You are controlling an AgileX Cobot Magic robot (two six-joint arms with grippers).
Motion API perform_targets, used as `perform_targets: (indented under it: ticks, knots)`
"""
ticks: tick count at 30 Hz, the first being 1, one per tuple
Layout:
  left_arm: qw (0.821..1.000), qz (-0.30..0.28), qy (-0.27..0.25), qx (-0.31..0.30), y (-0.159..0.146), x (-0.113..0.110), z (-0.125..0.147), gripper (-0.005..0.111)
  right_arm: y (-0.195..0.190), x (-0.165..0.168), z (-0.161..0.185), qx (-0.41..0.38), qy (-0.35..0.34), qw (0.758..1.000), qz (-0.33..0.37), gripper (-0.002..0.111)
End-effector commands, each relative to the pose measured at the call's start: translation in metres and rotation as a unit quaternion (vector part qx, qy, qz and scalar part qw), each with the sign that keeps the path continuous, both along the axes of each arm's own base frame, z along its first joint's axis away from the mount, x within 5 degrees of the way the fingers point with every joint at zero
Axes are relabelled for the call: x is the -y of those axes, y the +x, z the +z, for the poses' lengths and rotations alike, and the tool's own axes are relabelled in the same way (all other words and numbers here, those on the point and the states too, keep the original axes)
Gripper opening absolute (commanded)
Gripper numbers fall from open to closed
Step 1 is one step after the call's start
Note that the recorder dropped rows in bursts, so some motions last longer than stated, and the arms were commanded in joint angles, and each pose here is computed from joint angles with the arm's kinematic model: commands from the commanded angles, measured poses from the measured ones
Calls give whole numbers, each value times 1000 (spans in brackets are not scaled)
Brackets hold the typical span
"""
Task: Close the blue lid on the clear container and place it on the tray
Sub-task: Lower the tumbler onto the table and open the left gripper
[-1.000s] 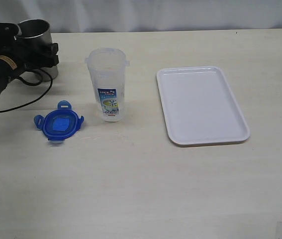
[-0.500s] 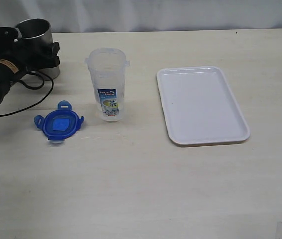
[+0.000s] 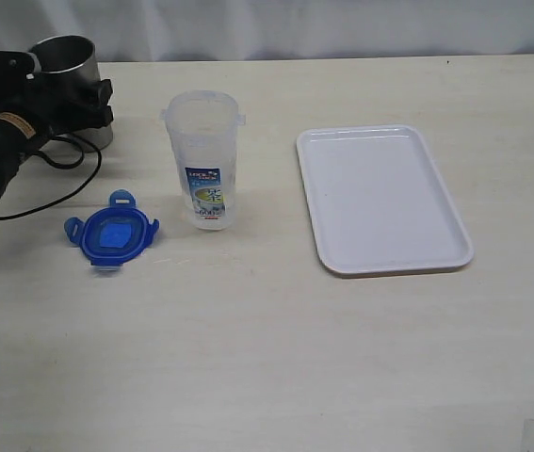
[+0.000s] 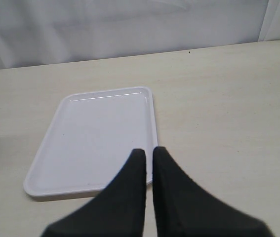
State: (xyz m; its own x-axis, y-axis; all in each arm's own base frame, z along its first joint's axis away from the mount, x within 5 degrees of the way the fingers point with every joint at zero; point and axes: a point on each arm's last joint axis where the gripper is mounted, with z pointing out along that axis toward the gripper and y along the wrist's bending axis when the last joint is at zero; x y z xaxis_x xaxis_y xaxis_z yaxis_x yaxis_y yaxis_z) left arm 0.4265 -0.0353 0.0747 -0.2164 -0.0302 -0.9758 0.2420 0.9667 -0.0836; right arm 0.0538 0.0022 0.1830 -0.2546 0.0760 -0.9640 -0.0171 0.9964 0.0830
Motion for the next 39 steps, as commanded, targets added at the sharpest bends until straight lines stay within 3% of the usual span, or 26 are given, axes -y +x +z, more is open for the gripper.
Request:
perform_targets:
  ticks: [1,4,29,39]
  knots:
    - [1000,0,9,14,2,0,2,80,0,0,-1,0,3,1000,0,4]
    - [1000,0,9,12,2,0,2,85,0,0,-1,0,3,1000,0,4]
    - [999,2,25,-39,-2,-1,-7,85,0,0,-1,0,3,1000,0,4]
    - [1000,-5,28,-8,-19,-1,-5,85,0,0,-1,0,3,1000,0,4]
